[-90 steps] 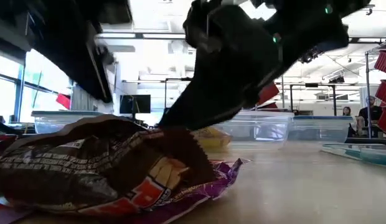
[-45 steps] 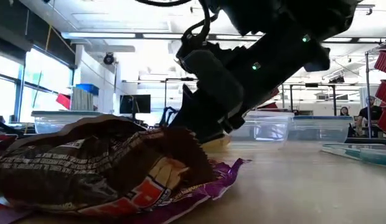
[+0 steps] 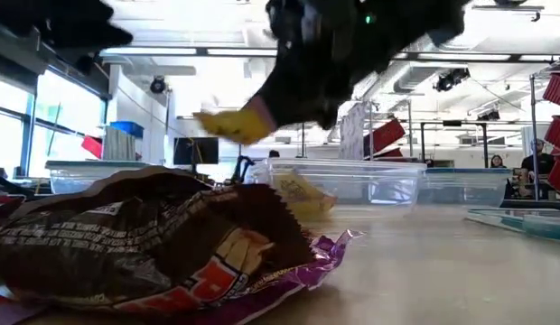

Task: Sort candy
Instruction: Put the yellow candy into the center transparent bin

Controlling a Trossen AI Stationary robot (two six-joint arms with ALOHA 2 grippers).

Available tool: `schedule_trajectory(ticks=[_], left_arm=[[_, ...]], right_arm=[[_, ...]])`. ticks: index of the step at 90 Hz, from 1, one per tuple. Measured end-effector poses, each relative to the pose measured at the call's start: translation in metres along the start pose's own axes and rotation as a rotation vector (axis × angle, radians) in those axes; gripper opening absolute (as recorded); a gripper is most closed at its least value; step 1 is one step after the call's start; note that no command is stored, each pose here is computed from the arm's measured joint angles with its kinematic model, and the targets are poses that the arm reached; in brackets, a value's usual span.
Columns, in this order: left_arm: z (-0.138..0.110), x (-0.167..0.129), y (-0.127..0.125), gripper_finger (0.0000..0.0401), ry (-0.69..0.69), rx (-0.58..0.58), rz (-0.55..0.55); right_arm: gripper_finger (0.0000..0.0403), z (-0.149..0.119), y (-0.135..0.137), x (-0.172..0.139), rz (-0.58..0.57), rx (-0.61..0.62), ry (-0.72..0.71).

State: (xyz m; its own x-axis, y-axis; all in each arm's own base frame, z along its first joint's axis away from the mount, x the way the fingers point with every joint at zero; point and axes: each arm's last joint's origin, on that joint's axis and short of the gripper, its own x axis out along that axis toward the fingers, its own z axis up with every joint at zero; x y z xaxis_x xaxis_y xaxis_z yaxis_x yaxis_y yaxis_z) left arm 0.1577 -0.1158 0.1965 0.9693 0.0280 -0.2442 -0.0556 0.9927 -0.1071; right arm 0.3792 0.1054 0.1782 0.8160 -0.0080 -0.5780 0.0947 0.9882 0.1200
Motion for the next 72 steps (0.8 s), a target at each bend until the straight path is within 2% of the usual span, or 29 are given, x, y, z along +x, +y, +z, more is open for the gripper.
schedule_trajectory(ticks=[12,24,50,72], left_arm=[[-0.013,-0.001,0.014,0.0145,-0.021,-0.028,0.022],[-0.026,0.0,0.023,0.0145,-0.009,-0.044,0.048],[-0.034,0.0,0.029,0.0145,0.003,-0.08,0.078],[-0.032,0.003,0.034,0.0145,-0.002,-0.074,0.107]], right_arm=[[0.0001,0.017,-0.024,-0.027,-0.139,-0.044,0.039],[0.0,0.024,-0.06,-0.037,-0.294,-0.049,0.099],[0.0,0.014,-0.13,-0.01,-0.428,0.027,0.199],[0.0026,0.012,-0.153,0.009,-0.456,0.073,0.144]])
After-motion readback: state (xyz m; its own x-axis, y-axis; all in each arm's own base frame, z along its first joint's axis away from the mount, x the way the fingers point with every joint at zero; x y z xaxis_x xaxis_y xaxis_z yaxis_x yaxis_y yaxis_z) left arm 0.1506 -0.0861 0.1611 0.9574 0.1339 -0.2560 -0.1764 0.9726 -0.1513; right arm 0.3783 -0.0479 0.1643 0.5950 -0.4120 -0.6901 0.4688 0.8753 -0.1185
